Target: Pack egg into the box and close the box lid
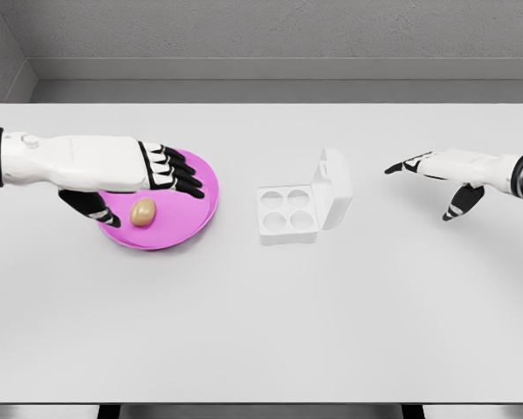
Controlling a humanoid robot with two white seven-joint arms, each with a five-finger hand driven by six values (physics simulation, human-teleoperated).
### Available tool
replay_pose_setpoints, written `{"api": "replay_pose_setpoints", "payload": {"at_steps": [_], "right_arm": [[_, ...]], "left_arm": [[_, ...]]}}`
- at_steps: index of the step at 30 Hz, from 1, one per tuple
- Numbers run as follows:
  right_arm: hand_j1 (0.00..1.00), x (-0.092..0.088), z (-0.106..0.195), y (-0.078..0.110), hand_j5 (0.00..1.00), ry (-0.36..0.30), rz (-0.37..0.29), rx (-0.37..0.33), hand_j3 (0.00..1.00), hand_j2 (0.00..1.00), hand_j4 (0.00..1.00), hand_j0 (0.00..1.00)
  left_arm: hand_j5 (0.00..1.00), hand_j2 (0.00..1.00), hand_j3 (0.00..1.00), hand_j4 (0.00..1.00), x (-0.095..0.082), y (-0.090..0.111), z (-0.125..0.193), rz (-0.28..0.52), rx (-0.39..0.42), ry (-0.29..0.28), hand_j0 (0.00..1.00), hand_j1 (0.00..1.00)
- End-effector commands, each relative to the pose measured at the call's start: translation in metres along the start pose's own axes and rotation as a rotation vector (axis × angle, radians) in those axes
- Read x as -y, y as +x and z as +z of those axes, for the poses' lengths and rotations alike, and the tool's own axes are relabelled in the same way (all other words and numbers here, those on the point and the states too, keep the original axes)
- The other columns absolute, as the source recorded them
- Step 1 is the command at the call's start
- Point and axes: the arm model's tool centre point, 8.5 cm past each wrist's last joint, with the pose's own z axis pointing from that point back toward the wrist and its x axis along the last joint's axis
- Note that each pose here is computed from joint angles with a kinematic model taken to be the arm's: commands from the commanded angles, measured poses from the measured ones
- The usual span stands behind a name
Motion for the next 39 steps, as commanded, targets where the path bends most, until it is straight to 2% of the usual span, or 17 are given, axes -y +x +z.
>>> {"api": "replay_pose_setpoints", "payload": {"at_steps": [1,3,7,10,11,14,17,20,30,32,35,39], "right_arm": [[1.0,0.002,0.002,0.004,1.0,-0.003,0.014,0.013,1.0,1.0,1.0,1.0],[1.0,0.004,0.006,0.001,1.0,-0.004,0.02,0.008,1.0,1.0,1.0,1.0],[1.0,0.008,0.007,0.001,1.0,-0.01,0.026,0.005,1.0,1.0,1.0,1.0],[1.0,0.004,0.014,-0.011,1.0,-0.011,0.027,-0.004,1.0,1.0,1.0,1.0],[1.0,0.006,0.015,-0.013,1.0,-0.047,0.021,-0.01,1.0,1.0,1.0,1.0],[1.0,0.006,0.016,-0.013,1.0,-0.051,0.025,-0.01,1.0,1.0,1.0,1.0],[1.0,0.008,0.017,-0.009,1.0,-0.053,0.038,-0.001,1.0,1.0,1.0,1.0],[1.0,0.01,0.027,-0.013,1.0,-0.05,0.05,-0.02,1.0,1.0,1.0,1.0],[1.0,0.007,0.033,-0.021,1.0,-0.046,0.041,-0.046,1.0,1.0,1.0,1.0],[1.0,0.007,0.032,-0.02,1.0,-0.043,0.043,-0.041,1.0,1.0,1.0,1.0],[1.0,0.007,0.031,-0.018,1.0,-0.043,0.044,-0.035,1.0,1.0,1.0,1.0],[1.0,0.006,0.028,-0.016,1.0,-0.037,0.043,-0.029,1.0,1.0,1.0,1.0]], "left_arm": [[1.0,1.0,1.0,1.0,0.002,-0.006,-0.001,0.036,-0.053,-0.018,1.0,1.0],[1.0,1.0,1.0,1.0,0.011,-0.011,0.0,0.06,-0.065,-0.039,1.0,1.0],[1.0,1.0,1.0,1.0,0.012,-0.019,0.001,0.074,-0.085,-0.035,1.0,1.0],[1.0,1.0,1.0,1.0,0.012,-0.018,-0.006,0.064,-0.073,-0.036,1.0,1.0],[1.0,1.0,1.0,1.0,0.011,-0.02,-0.013,0.047,-0.074,-0.042,1.0,1.0],[1.0,1.0,1.0,1.0,0.015,-0.025,-0.019,0.064,-0.074,-0.04,1.0,1.0],[1.0,1.0,1.0,1.0,0.024,-0.044,-0.018,0.105,-0.11,-0.04,1.0,1.0],[1.0,1.0,1.0,1.0,0.028,-0.052,-0.017,0.122,-0.129,-0.039,1.0,1.0],[1.0,1.0,1.0,1.0,0.046,-0.049,-0.022,0.154,-0.119,-0.061,1.0,1.0],[1.0,1.0,1.0,1.0,0.05,-0.054,-0.02,0.169,-0.138,-0.063,1.0,1.0],[1.0,1.0,1.0,1.0,0.06,-0.072,-0.014,0.158,-0.219,-0.1,1.0,1.0],[1.0,1.0,1.0,1.0,0.056,-0.067,-0.029,0.142,-0.192,-0.093,1.0,1.0]]}}
